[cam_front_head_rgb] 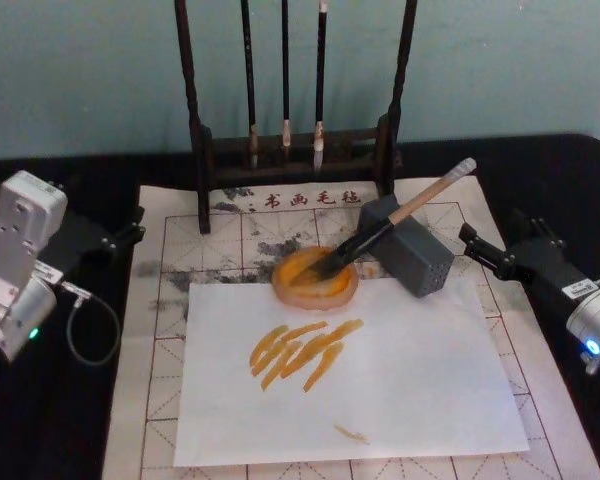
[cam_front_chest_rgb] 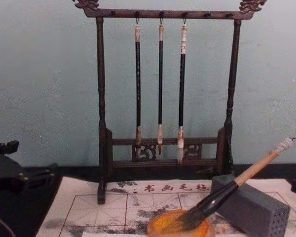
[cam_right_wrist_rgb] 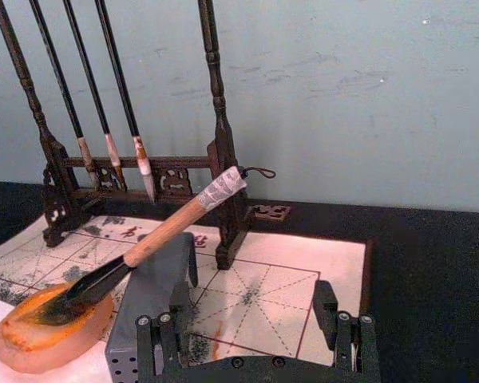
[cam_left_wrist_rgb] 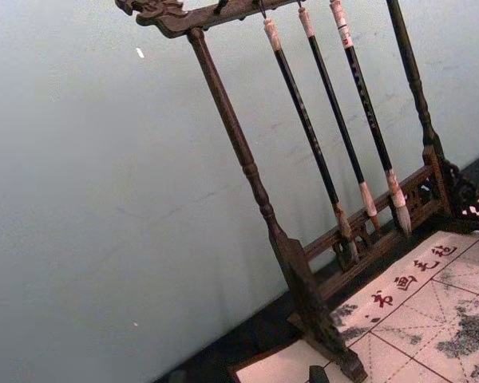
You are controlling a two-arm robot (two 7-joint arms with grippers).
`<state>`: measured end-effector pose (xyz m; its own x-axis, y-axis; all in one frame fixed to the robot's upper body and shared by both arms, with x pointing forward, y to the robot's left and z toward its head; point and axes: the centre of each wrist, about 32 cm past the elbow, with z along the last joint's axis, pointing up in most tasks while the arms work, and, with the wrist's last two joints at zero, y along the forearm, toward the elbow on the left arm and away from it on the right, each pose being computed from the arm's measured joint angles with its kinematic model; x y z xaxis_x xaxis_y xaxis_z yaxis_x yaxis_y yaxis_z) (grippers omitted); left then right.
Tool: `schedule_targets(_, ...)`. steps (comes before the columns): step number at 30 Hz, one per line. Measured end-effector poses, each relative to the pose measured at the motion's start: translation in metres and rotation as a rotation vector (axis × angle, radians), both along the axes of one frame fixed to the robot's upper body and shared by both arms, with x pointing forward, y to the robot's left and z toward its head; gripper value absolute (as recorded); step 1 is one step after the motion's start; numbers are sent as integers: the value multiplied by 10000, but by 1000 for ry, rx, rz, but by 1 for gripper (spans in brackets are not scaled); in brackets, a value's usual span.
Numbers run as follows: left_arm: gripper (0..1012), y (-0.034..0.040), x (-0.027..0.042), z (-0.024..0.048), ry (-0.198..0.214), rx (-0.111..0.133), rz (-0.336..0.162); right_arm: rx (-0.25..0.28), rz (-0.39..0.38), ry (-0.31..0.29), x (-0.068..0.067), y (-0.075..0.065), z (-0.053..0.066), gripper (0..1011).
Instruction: Pick up the brush from the inkstone, write on the paper, then place the brush back to its original position.
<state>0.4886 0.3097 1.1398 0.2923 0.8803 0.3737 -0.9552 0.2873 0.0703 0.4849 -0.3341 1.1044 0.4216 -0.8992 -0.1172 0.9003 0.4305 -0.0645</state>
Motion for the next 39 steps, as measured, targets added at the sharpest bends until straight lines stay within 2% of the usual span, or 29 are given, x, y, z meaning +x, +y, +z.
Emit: schedule_targets(39,1001,0,0,0,0,0,0,1,1,1,0,-2,2,1000)
